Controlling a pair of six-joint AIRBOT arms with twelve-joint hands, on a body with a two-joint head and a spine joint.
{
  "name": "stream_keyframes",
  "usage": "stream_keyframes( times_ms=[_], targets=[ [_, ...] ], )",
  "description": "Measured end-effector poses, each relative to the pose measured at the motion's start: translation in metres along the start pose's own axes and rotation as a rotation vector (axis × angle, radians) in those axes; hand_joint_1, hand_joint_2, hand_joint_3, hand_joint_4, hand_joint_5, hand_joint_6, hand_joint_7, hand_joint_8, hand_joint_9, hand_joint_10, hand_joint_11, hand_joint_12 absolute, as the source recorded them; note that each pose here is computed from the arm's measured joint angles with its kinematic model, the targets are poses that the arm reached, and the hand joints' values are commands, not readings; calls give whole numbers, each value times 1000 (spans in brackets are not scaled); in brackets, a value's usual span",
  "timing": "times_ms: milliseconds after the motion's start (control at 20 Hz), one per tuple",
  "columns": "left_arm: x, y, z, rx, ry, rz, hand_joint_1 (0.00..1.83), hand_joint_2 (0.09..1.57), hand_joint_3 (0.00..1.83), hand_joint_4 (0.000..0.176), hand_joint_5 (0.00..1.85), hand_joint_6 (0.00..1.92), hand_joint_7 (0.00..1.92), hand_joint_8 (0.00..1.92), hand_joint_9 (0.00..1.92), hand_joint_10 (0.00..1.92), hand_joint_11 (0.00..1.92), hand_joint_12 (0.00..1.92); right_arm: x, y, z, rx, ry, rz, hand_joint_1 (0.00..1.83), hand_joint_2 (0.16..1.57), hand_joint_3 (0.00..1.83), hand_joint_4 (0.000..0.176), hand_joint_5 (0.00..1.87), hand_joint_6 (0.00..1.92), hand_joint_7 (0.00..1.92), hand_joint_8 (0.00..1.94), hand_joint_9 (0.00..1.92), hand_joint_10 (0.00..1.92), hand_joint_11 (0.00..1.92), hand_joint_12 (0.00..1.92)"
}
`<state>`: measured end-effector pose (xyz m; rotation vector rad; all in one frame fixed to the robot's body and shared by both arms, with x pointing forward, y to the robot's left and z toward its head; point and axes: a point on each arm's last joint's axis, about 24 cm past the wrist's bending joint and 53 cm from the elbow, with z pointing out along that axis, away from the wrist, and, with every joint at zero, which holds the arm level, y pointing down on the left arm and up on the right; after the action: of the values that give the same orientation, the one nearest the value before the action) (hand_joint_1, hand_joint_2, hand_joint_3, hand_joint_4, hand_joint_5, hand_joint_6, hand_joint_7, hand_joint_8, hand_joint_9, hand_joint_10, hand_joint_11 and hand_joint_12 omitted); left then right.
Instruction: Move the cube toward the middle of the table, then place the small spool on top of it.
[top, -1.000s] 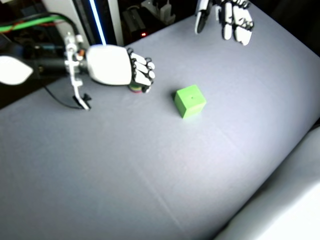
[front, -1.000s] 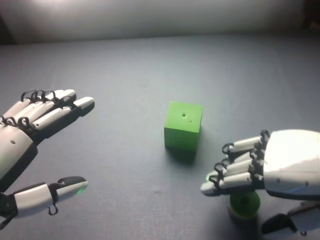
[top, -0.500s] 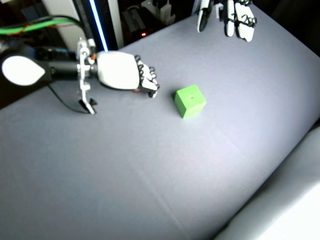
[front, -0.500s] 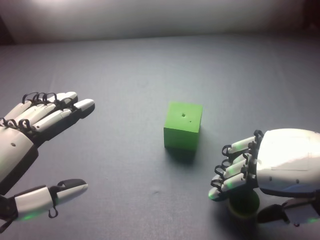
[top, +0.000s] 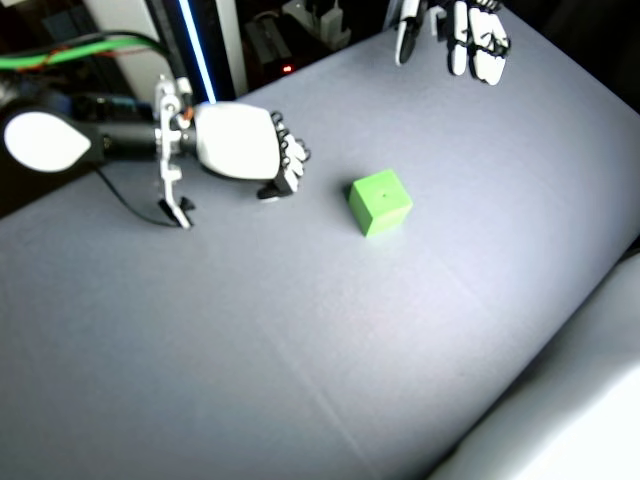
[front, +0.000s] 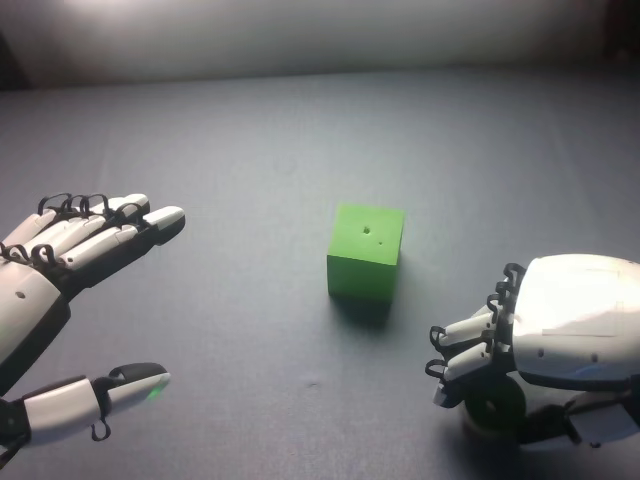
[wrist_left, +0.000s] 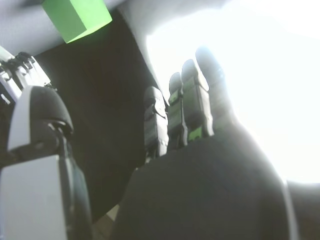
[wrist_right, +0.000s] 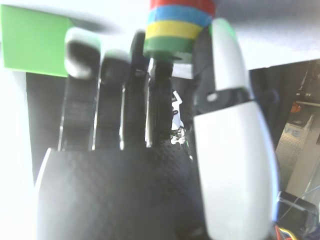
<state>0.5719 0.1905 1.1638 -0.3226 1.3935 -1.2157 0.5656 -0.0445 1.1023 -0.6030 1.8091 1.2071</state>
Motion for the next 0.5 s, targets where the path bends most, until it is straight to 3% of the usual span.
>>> stream_keyframes(
  times_ms=[50,100,150,250,300,350,450,500],
  targets=[
    [0,1,0,-2,0,0,893,1056,1,111,269,1,201,1,206,3,0,688,0,0,0,1,0,0,1199,1195,0,0,812,1091,840,1421,984,1611,1096,1801],
    [0,1,0,-4,-2,0,886,1054,0,114,270,1,204,2,209,3,0,693,0,0,0,1,0,0,1230,1182,0,0,854,973,878,1411,1017,1559,1113,1766],
    [-1,1,0,-4,-3,0,874,1049,0,131,266,0,197,0,195,0,0,691,-2,0,1,2,-3,-3,1155,1139,0,0,924,1055,741,1558,896,1757,939,1850],
    [0,1,0,-3,-3,-1,872,1042,0,138,273,3,200,1,199,2,8,695,-6,-2,1,5,-15,-1,1148,1145,1,0,910,1081,729,1564,857,1792,866,1890],
    [0,1,-1,-6,-5,-4,913,1042,0,119,283,5,201,2,180,0,0,671,-14,-3,2,6,-33,-1,1247,1123,0,0,1044,715,924,1294,992,1353,992,1594],
    [1,1,-1,-6,-6,-8,918,1042,0,116,293,8,208,4,183,2,3,671,-26,-4,3,4,-62,-4,1261,1106,0,0,1088,616,957,1254,1028,1281,1009,1555],
    [2,1,-1,-5,-1,-9,930,1038,0,112,301,9,214,6,193,5,17,675,-53,-5,3,0,-135,-3,1265,1107,0,0,1116,534,944,1287,1008,1306,978,1583],
    [2,1,-2,-6,0,-9,909,1040,0,110,299,0,220,2,209,0,77,593,-68,-5,2,-2,-179,-12,1272,1068,1,0,1073,661,1111,958,1069,864,903,1206]
  ],
)
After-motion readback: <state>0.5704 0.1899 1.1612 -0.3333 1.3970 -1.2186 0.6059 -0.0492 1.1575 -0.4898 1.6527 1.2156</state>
